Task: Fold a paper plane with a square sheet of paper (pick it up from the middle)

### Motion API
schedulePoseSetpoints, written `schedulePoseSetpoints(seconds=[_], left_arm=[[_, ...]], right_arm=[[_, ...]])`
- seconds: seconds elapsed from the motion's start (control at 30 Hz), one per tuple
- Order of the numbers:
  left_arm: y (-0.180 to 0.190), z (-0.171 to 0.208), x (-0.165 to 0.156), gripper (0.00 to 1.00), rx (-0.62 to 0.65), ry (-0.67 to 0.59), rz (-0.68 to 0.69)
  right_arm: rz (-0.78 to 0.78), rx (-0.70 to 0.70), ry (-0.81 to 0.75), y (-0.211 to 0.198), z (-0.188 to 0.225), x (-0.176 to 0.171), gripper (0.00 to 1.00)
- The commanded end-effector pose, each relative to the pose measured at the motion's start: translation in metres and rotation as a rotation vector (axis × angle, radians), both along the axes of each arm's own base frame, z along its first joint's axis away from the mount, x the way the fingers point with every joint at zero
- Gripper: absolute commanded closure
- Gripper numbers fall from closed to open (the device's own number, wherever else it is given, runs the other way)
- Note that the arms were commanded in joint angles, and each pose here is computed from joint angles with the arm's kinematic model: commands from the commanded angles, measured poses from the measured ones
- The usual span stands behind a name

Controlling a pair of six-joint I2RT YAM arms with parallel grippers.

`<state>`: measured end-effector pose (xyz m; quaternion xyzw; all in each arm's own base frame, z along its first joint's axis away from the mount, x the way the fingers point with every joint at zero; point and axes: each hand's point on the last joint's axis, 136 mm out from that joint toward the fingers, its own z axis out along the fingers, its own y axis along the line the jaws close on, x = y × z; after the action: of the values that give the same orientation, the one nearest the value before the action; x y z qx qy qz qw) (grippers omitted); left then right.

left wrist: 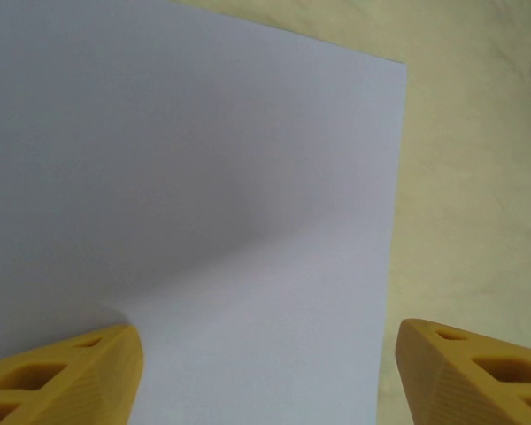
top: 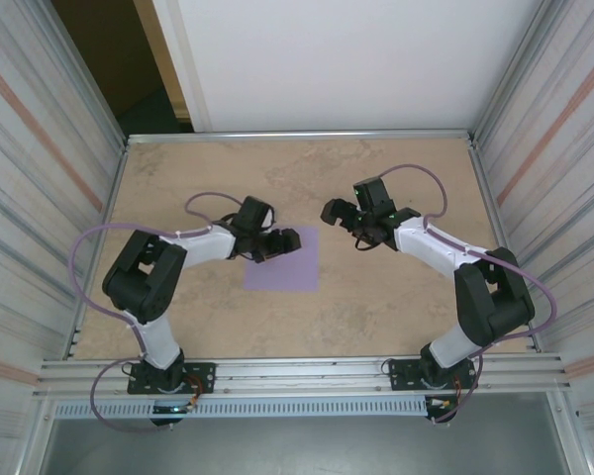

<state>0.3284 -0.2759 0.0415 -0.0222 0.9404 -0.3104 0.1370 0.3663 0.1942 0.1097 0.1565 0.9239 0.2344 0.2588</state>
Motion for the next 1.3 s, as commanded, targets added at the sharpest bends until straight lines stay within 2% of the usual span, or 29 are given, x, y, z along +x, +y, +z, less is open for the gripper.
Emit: schedulePoseSetpoints(seconds=[0.0,0.13,0.2,0.43,0.63,1.0,1.27], left_arm=[[-0.015,0.005,-0.015,0.26,-0.063,0.095,-0.029],[-0.01,0.054,0.001,0.29,-0.103,0.0,-0.056],[0.002,0.064,0.004,0.3,-0.098,-0.026,-0.059],[0.04,0.047,0.0,0.34,-0.071,0.012,-0.068],[0.043,0.032,-0.005,0.36,-0.033,0.042,-0.099],[0.037,0.01,-0.009,0.35,-0.078,0.119,-0.089],[0.043,-0.009,-0.017,0.33,-0.055,0.168,-0.047]], right_arm=[[-0.049,-0.008,0.044,-0.015,-0.003,-0.012,0.02],[0.011,-0.005,0.061,-0.003,0.001,-0.023,0.08],[0.031,-0.001,0.086,0.008,-0.002,-0.029,0.12],[0.08,0.069,0.216,0.063,-0.033,-0.048,0.36],[0.095,0.107,0.282,0.092,-0.056,-0.052,0.45],[0.082,0.065,0.318,0.088,-0.073,-0.054,0.46],[0.075,0.048,0.339,0.083,-0.081,-0.054,0.46]])
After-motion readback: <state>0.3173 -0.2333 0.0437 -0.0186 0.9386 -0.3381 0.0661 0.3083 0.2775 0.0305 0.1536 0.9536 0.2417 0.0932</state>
